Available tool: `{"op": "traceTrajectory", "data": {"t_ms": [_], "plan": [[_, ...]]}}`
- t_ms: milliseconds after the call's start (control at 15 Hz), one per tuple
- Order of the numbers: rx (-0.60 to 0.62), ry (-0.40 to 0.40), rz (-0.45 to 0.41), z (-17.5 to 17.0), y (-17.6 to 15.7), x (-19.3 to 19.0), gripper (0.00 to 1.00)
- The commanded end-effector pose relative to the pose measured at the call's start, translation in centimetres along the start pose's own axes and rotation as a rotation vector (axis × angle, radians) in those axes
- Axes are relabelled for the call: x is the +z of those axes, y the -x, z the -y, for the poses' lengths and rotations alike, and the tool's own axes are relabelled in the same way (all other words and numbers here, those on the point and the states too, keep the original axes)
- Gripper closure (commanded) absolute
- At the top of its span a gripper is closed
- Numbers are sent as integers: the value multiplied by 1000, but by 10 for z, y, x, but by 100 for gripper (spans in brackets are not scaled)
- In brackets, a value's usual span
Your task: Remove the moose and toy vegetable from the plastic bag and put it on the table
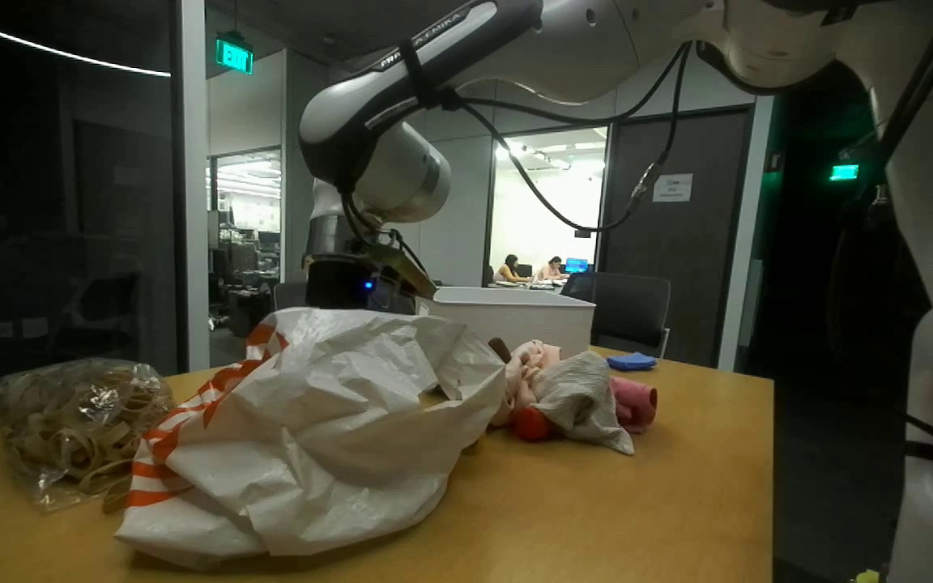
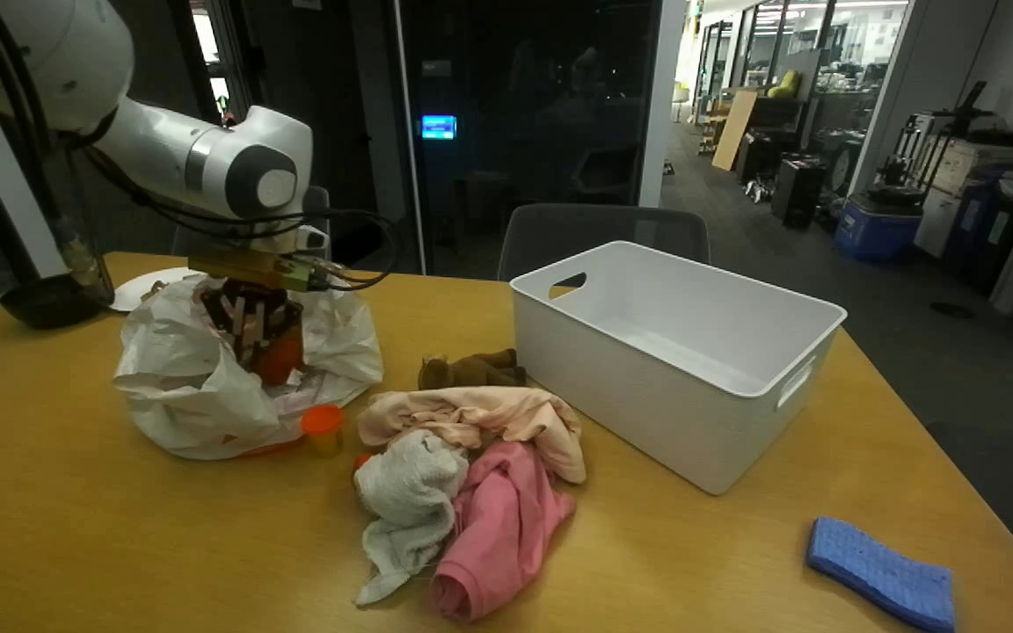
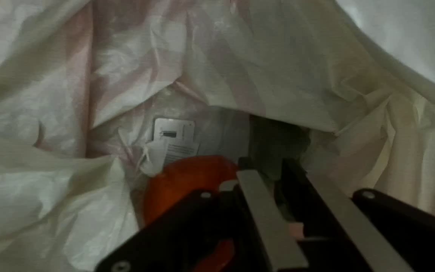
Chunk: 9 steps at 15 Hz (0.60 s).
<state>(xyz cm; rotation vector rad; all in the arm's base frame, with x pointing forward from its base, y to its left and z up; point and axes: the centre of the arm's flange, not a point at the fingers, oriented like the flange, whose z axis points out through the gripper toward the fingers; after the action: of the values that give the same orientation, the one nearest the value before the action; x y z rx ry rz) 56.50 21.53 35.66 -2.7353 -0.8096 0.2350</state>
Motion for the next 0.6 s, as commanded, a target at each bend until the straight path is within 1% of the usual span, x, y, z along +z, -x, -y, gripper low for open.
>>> {"op": "traceTrajectory", "data": {"t_ms": [0, 67, 133, 200, 267, 333, 400, 467, 533], "plan": [[10, -30, 1, 11, -2, -4, 47], [10, -34, -2, 11, -2, -3, 71], [14, -31, -4, 11, -2, -3, 80], [19, -34, -5, 11, -3, -3, 80], [13, -37, -5, 10, -2, -3, 86], [12, -33, -4, 9, -3, -2, 56], [10, -25, -5, 8, -5, -1, 51], [12, -23, 1, 7, -7, 2, 51], [7, -21, 6, 6, -9, 4, 45]]}}
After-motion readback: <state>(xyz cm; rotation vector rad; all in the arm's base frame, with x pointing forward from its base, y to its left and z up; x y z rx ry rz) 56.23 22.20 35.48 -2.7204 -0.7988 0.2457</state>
